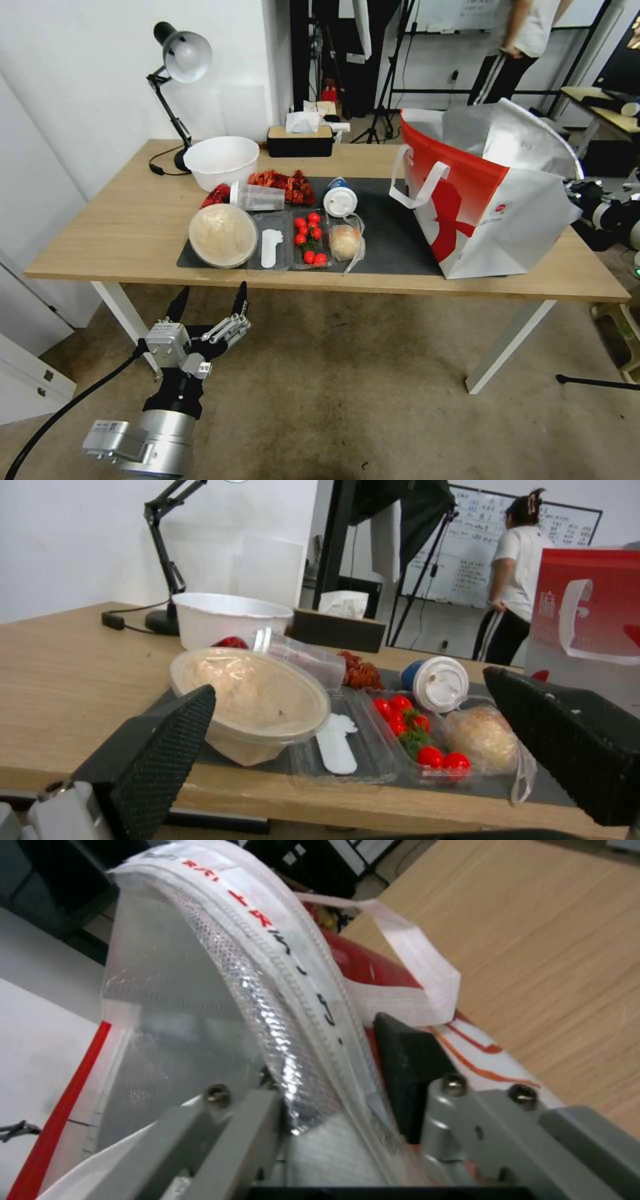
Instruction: Pick up the food delivery bag from the floor and place it on the table.
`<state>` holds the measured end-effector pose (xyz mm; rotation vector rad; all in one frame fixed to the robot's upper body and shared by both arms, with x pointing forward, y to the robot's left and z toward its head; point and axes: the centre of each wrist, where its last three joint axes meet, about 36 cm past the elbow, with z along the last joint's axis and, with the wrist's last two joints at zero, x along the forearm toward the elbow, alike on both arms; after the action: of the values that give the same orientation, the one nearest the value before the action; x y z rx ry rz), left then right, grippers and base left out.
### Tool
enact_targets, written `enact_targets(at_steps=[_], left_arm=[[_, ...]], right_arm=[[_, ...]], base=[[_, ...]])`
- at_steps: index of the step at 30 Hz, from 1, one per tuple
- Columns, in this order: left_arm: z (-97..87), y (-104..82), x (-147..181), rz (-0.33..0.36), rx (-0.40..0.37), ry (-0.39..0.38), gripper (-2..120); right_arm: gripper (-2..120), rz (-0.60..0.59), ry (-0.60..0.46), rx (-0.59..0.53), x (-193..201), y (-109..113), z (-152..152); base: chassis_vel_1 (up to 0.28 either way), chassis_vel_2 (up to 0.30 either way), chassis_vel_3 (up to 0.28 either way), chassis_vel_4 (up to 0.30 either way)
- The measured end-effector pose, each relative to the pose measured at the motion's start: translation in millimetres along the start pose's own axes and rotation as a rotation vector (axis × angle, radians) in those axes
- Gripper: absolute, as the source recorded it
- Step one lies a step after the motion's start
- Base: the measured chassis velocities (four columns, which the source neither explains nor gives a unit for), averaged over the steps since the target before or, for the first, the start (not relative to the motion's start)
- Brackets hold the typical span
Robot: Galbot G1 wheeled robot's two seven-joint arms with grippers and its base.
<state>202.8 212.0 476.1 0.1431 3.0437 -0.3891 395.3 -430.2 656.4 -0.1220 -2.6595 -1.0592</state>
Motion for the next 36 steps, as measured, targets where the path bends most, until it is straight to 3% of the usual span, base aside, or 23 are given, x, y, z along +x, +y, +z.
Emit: enact_targets(at_steps=[18, 29, 36], left_arm=[[1.5, 0.7, 1, -0.001, -0.001, 0.004, 100], [0.3, 0.0, 2, -0.003, -0.002, -0.003, 100], [0.5, -0.3, 5, -0.006, -0.005, -0.004, 100]], right_arm=[[93, -0.058, -0.131, 0.254, -5, -6, 6], [100, -0.168, -0.279, 0.475, -8, -12, 18], [100, -0.197, -0.302, 0.494, -10, -13, 21]], base=[[0.0, 0.0, 0.0, 0.0], [0.0, 0.0, 0.0, 0.0], [0.0, 0.0, 0.0, 0.0]])
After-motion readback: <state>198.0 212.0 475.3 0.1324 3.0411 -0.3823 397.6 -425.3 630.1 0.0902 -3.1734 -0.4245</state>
